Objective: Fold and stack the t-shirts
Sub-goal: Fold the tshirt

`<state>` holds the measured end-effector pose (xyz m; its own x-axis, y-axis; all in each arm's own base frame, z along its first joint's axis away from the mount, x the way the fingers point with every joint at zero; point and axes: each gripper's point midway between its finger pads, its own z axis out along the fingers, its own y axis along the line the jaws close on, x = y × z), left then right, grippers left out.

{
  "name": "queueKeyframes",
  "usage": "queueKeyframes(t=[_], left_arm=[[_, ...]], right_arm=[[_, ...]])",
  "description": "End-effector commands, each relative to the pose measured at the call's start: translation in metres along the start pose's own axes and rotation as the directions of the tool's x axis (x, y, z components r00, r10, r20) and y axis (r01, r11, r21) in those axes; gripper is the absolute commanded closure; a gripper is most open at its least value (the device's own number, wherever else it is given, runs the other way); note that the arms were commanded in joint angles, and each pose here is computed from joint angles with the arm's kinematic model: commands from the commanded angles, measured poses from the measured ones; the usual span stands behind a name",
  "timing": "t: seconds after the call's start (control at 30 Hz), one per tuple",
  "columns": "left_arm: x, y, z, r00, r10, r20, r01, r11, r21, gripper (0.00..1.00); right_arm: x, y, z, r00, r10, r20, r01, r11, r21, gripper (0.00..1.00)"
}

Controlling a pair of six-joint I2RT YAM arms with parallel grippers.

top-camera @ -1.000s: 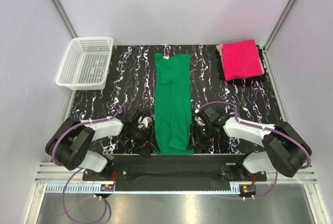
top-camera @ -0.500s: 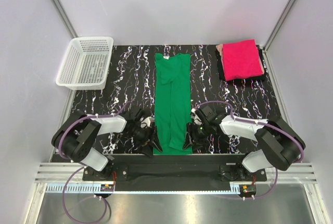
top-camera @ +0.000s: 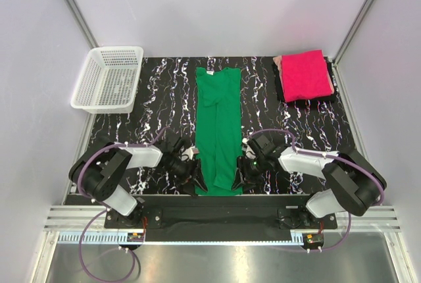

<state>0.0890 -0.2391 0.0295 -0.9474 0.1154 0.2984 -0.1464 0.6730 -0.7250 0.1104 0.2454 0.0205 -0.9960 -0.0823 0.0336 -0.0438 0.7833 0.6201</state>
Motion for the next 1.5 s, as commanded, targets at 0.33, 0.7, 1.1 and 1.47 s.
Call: queueKeyframes(t=[0.33, 0.7, 1.1, 1.47], left_arm=[[0.001, 0.036, 0.006, 0.996, 0.008, 0.093, 0.002, 0.995, -0.104, 0.64], [-0.006, 0.028, 0.006, 0.996, 0.021, 0.091, -0.012, 0.996, -0.093, 0.61], [-0.019, 0.031, 0.004, 0.989, 0.020, 0.144, 0.000, 0.990, -0.141, 0.46], [-0.052, 0.029, -0.007, 0.975, 0.015, 0.220, 0.023, 0.985, -0.172, 0.48]], right_arm=[[0.010, -0.027, 0.007, 1.000, 0.025, -0.013, -0.024, 0.996, 0.088, 0.63], [0.007, -0.020, 0.002, 1.000, 0.010, 0.005, -0.010, 0.998, 0.066, 0.51], [0.007, -0.025, 0.002, 1.000, 0.004, 0.012, -0.005, 0.996, 0.093, 0.46], [0.006, -0.024, -0.003, 0.999, 0.005, 0.032, -0.008, 0.995, 0.100, 0.46]])
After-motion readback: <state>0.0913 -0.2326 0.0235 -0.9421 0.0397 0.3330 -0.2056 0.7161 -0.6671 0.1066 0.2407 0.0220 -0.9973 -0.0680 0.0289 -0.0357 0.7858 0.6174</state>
